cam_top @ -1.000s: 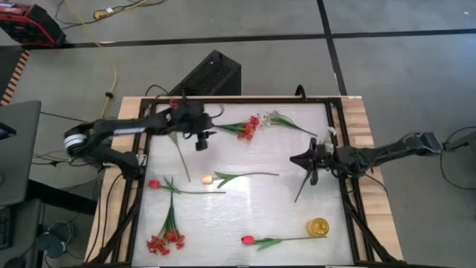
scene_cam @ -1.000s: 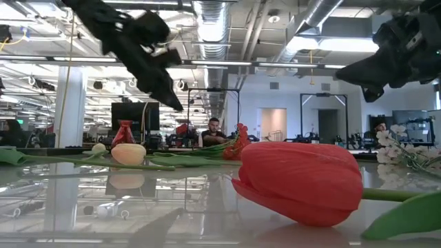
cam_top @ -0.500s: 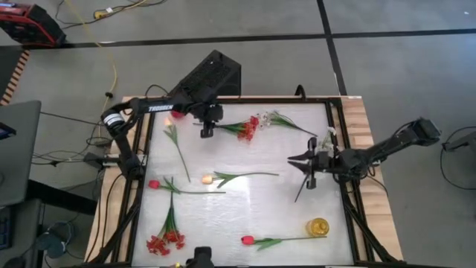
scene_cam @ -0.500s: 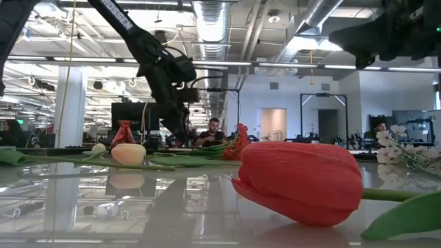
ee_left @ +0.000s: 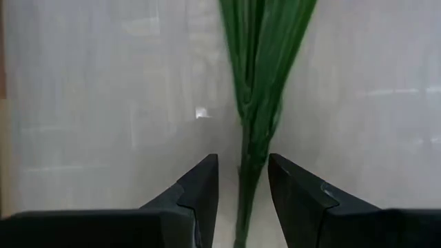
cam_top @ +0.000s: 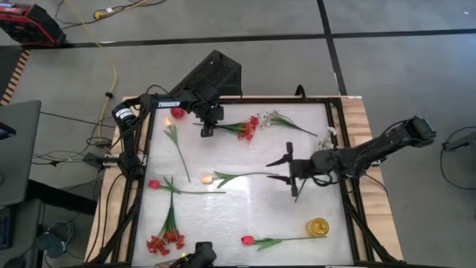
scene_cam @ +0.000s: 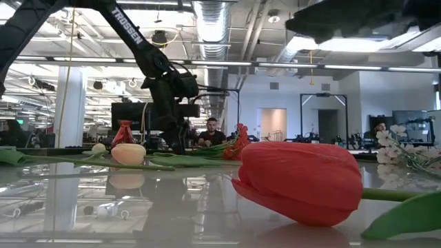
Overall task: Sort flowers into vase by color
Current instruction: Put the top red flower into the transparent red vase
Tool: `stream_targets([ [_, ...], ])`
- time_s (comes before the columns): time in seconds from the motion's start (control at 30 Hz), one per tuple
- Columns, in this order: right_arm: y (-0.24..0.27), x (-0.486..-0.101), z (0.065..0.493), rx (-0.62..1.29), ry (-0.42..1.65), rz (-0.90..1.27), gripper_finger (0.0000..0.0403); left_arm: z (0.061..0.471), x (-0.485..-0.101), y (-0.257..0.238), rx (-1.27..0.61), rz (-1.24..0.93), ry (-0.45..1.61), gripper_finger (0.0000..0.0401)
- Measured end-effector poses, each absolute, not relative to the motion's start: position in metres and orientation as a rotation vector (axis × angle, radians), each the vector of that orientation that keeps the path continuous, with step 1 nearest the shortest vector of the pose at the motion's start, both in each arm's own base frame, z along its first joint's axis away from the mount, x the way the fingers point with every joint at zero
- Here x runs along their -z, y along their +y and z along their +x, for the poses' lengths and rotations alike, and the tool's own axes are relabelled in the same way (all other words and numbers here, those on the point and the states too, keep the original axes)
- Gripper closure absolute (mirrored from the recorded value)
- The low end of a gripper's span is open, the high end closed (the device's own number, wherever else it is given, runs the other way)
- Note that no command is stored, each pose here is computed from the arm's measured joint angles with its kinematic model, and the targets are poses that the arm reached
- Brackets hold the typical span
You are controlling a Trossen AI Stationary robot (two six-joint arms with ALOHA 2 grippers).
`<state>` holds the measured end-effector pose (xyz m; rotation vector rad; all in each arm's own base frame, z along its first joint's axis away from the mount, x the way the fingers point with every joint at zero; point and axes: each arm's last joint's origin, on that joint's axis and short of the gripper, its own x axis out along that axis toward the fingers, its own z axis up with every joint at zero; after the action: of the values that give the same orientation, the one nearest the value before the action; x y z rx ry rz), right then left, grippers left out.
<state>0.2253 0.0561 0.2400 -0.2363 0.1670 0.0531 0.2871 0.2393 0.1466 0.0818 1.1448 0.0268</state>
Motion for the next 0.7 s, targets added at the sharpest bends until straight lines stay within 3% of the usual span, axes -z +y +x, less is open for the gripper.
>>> stream_targets([
  [0.2, 0.062, -0.243, 0.245, -0.066, 0.298, -0.272, 0.0207, 0.287, -0.143, 0.24, -0.022, 0.077, 1.152, 0.0298],
  [0.4, 0.063, -0.233, 0.248, -0.076, 0.397, -0.294, 0.0208, 0.287, -0.144, 0.241, -0.047, 0.076, 1.163, 0.0389],
  [0.57, 0.062, -0.227, 0.245, -0.078, 0.464, -0.291, 0.0219, 0.28, -0.153, 0.239, -0.01, 0.021, 1.132, 0.0397],
  [0.7, 0.062, -0.226, 0.244, -0.079, 0.473, -0.293, 0.023, 0.272, -0.18, 0.242, 0.035, -0.043, 0.962, 0.0399],
])
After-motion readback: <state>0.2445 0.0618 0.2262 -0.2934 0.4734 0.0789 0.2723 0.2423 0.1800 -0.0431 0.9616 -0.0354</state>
